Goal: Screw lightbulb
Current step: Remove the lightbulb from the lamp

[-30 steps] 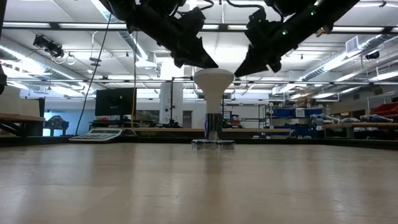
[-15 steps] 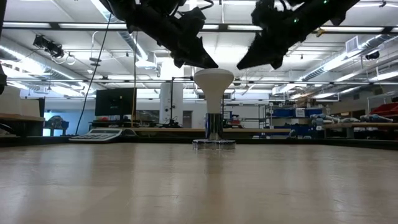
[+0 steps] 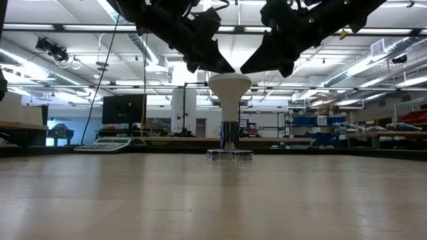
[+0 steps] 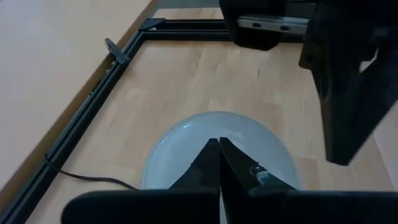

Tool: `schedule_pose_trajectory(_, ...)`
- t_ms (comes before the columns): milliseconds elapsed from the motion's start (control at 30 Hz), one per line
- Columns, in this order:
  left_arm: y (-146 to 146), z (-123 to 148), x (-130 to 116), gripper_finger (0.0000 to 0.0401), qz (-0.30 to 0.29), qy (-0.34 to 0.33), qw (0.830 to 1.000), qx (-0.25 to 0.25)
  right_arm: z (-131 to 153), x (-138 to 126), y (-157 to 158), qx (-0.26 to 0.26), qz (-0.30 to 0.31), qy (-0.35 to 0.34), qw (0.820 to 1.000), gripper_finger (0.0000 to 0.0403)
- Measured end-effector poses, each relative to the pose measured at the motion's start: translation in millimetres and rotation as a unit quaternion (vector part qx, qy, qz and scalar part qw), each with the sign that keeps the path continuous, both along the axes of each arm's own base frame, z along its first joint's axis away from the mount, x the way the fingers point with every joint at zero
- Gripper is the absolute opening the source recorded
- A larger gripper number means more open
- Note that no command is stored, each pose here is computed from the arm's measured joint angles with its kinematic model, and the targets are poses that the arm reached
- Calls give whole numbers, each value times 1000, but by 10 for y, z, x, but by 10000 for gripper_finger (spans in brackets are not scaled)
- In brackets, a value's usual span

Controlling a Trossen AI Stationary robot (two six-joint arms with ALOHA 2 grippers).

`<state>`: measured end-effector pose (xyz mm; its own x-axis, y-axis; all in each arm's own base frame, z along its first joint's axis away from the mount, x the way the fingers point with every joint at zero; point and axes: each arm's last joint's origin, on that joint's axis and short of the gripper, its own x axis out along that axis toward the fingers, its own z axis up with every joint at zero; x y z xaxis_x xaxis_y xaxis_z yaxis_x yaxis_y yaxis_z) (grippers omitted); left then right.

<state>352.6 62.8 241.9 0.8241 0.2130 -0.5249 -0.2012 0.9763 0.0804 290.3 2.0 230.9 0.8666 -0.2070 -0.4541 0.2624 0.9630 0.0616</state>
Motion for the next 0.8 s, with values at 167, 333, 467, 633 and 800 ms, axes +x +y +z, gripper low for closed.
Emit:
schedule_pose_trajectory(167, 0, -2, 0, 0, 0, 1, 1000, 0, -8, -6, -75, -3, -18, 5, 1000, 11)
schedule_pose_trajectory(333, 9, -2, -2, 0, 7, 1, 1000, 2, -30, -28, -213, -2, -40, 21, 999, 11)
schedule_pose_trajectory(467, 13, -5, -5, 0, 10, 3, 1000, 3, -31, -41, -273, -3, -46, 26, 999, 11)
schedule_pose_trajectory(633, 16, -9, -9, 0, 12, 6, 1000, 4, -3, -80, -343, -8, -63, 28, 998, 11)
schedule_pose_trajectory(800, 9, -11, -15, 0, 10, 8, 1000, -3, 18, -141, -458, -18, -94, 37, 995, 11)
